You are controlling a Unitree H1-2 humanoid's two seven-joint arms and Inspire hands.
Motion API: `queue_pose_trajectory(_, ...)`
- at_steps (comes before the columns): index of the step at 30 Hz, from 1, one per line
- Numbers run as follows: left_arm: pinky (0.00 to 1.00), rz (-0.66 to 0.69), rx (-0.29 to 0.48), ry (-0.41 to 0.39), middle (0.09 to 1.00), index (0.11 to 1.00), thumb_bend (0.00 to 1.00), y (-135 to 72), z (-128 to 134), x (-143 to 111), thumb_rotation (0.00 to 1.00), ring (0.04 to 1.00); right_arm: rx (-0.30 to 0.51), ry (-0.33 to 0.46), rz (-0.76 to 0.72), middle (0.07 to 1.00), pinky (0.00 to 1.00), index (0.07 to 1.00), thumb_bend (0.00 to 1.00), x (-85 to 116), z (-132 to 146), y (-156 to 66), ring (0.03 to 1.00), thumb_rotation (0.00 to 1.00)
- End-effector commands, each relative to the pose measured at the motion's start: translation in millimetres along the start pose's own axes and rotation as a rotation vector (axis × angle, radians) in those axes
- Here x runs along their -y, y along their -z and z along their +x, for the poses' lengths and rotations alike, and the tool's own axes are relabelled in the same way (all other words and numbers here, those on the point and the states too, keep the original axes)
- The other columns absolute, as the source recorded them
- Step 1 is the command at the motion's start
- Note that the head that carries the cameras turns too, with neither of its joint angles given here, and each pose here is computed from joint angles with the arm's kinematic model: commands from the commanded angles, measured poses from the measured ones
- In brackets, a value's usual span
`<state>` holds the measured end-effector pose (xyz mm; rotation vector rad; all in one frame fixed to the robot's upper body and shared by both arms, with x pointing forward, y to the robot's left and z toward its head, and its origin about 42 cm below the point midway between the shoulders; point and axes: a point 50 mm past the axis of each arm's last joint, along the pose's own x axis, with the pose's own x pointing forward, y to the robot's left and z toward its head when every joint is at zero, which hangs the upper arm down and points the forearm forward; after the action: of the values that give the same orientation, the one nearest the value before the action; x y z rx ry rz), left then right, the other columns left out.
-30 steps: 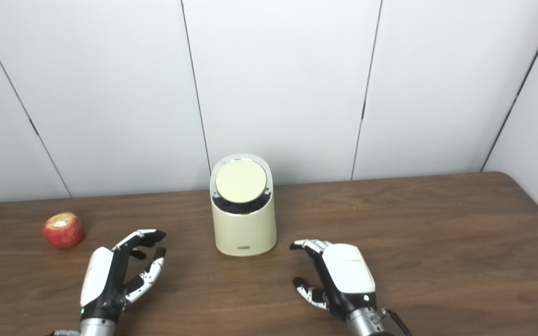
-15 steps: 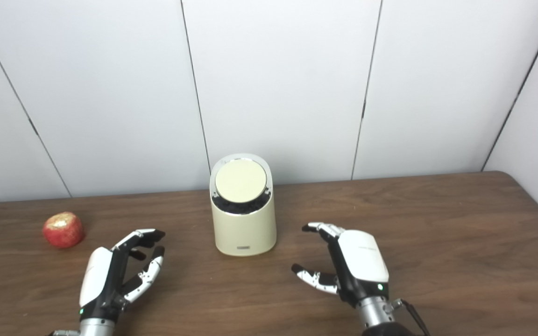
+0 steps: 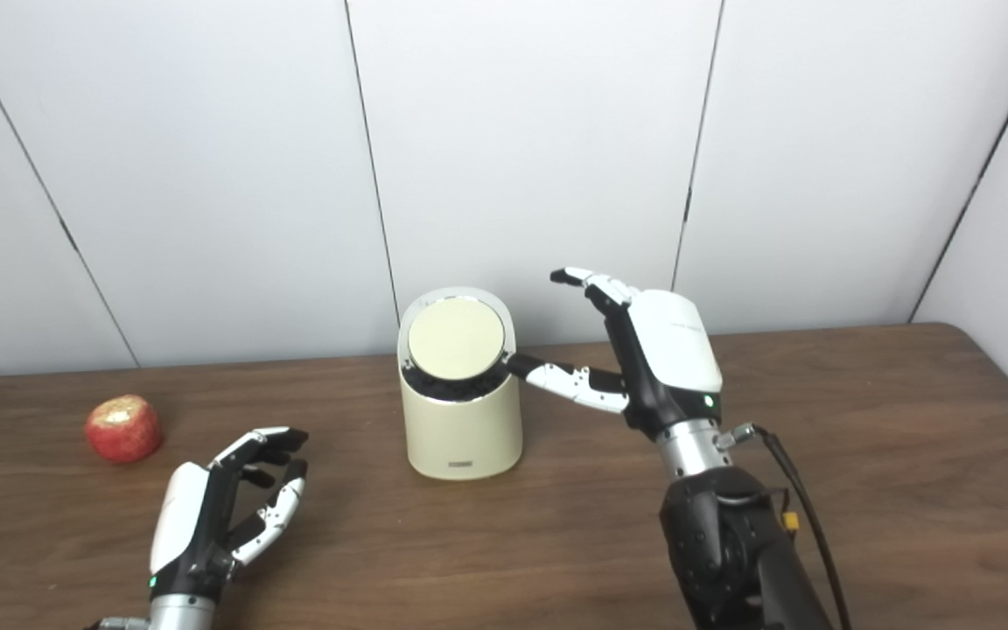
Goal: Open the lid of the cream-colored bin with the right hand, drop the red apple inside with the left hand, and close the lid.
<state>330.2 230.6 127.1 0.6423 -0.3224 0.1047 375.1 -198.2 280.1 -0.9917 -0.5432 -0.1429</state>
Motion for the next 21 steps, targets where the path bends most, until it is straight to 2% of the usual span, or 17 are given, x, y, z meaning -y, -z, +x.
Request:
queue_pose_trajectory(1,0.57,-0.017,0.004,-0.006,0.699,0.702,0.25,-3.0,0.6,5.8,0.41,0.671,0.058,0.058,-0.006,0.795,0.63,0.779,0.68,16.3,26.2,-16.2,0.754,0.84)
queue_pose_trajectory(4,0.56,-0.015,0.013,-0.009,0.694,0.699,0.25,-3.4,0.4,6.7,0.41,0.665,0.071,0.053,-0.004,0.790,0.59,0.788,0.70,19.8,42.0,-28.4,0.723,0.79)
queue_pose_trajectory(10,0.57,-0.023,0.015,-0.010,0.693,0.698,0.26,-3.7,0.1,9.4,0.41,0.666,0.085,0.033,-0.012,0.800,0.63,0.796,0.74,16.4,64.6,-47.9,0.759,0.69)
queue_pose_trajectory(13,0.56,-0.024,0.016,-0.010,0.691,0.696,0.26,-4.7,0.0,10.7,0.42,0.663,0.089,0.027,-0.019,0.788,0.54,0.804,0.77,11.6,74.9,-55.7,0.687,0.66)
queue_pose_trajectory(19,0.56,-0.018,0.010,-0.006,0.694,0.700,0.27,-7.2,-0.8,13.5,0.44,0.666,0.093,0.017,-0.046,0.803,0.50,0.805,0.81,0.9,87.3,-62.3,0.667,0.54)
queue_pose_trajectory(21,0.56,-0.021,0.010,-0.006,0.695,0.699,0.27,-8.4,-1.0,14.1,0.44,0.665,0.082,-0.006,-0.049,0.814,0.45,0.817,0.83,-3.0,90.8,-64.0,0.629,0.50)
